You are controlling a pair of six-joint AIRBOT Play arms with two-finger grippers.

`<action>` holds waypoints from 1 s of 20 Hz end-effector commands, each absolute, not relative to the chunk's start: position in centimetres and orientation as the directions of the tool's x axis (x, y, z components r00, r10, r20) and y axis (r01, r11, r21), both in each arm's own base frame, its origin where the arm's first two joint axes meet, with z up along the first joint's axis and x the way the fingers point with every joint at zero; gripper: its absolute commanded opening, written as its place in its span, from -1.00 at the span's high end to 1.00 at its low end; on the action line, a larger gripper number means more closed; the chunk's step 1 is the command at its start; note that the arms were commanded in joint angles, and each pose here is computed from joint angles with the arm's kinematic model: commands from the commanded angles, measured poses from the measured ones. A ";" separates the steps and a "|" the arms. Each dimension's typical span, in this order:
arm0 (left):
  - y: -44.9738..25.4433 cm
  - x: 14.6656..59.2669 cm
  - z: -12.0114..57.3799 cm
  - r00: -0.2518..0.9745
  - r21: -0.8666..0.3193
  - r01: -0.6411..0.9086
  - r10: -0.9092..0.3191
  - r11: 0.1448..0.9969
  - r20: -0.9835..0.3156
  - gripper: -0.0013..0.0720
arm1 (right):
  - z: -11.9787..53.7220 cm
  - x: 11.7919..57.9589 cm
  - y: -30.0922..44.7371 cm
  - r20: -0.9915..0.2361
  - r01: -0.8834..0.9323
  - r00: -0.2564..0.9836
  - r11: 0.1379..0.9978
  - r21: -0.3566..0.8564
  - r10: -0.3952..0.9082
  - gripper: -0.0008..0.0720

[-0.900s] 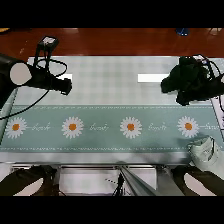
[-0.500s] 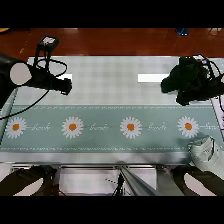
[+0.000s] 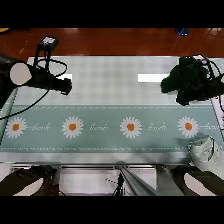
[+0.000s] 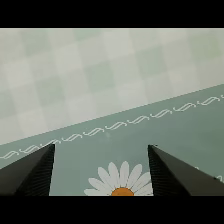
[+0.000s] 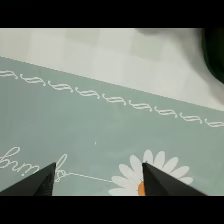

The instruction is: Fold the shirts.

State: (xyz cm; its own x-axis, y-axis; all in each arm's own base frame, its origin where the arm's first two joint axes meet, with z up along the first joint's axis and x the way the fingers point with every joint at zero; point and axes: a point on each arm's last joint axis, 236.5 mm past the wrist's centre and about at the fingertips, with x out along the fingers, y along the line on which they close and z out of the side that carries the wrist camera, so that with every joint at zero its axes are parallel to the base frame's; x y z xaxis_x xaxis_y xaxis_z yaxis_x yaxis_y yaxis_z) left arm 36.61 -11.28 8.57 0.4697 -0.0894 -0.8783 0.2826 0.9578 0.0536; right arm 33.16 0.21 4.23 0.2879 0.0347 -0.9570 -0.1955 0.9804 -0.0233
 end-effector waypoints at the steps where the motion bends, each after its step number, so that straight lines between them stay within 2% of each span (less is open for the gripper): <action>1: -11.3 36.6 8.6 0.470 0.052 0.283 -0.091 0.958 -0.878 -1.00 | 4.6 34.2 0.4 -0.943 -0.193 0.332 0.981 -0.024 0.042 -0.66; 5: -11.7 37.5 8.6 0.494 0.048 0.285 -0.103 0.957 -0.864 -1.00 | 5.6 36.9 0.3 -0.895 -0.178 0.445 0.983 -0.050 0.035 -0.66; 9: -12.0 38.3 7.8 0.495 0.049 0.287 -0.104 0.957 -0.862 -1.00 | 7.0 39.3 0.7 -0.838 -0.101 0.543 0.995 -0.001 0.054 -0.62; 11: -12.5 39.4 8.0 0.529 0.048 0.290 -0.118 0.956 -0.841 -1.00 | 10.4 43.4 -1.8 -0.696 0.037 0.717 0.999 -0.018 -0.039 -0.57; 12: -12.6 39.8 8.1 0.540 0.048 0.290 -0.123 0.956 -0.833 -1.00 | 12.6 45.3 -3.8 -0.598 0.142 0.795 0.990 0.020 -0.102 -0.57; 14: -12.8 40.3 8.5 0.560 0.046 0.291 -0.131 0.956 -0.818 -1.00 | 14.6 47.6 -7.7 -0.473 0.278 0.862 0.950 0.145 -0.181 -0.57; 15: -12.9 40.5 8.6 0.569 0.045 0.291 -0.135 0.956 -0.812 -1.00 | 13.9 48.2 -9.5 -0.474 0.326 0.856 0.928 0.181 -0.208 -0.57; 17: -12.9 40.5 8.7 0.571 0.045 0.291 -0.136 0.956 -0.810 -1.00 | 10.4 48.9 -13.0 -0.552 0.411 0.797 0.890 0.195 -0.247 -0.57; 20: -12.9 40.5 8.6 0.570 0.045 0.291 -0.136 0.956 -0.810 -1.00 | 6.1 50.7 -15.2 -0.620 0.458 0.743 0.867 0.198 -0.251 -0.57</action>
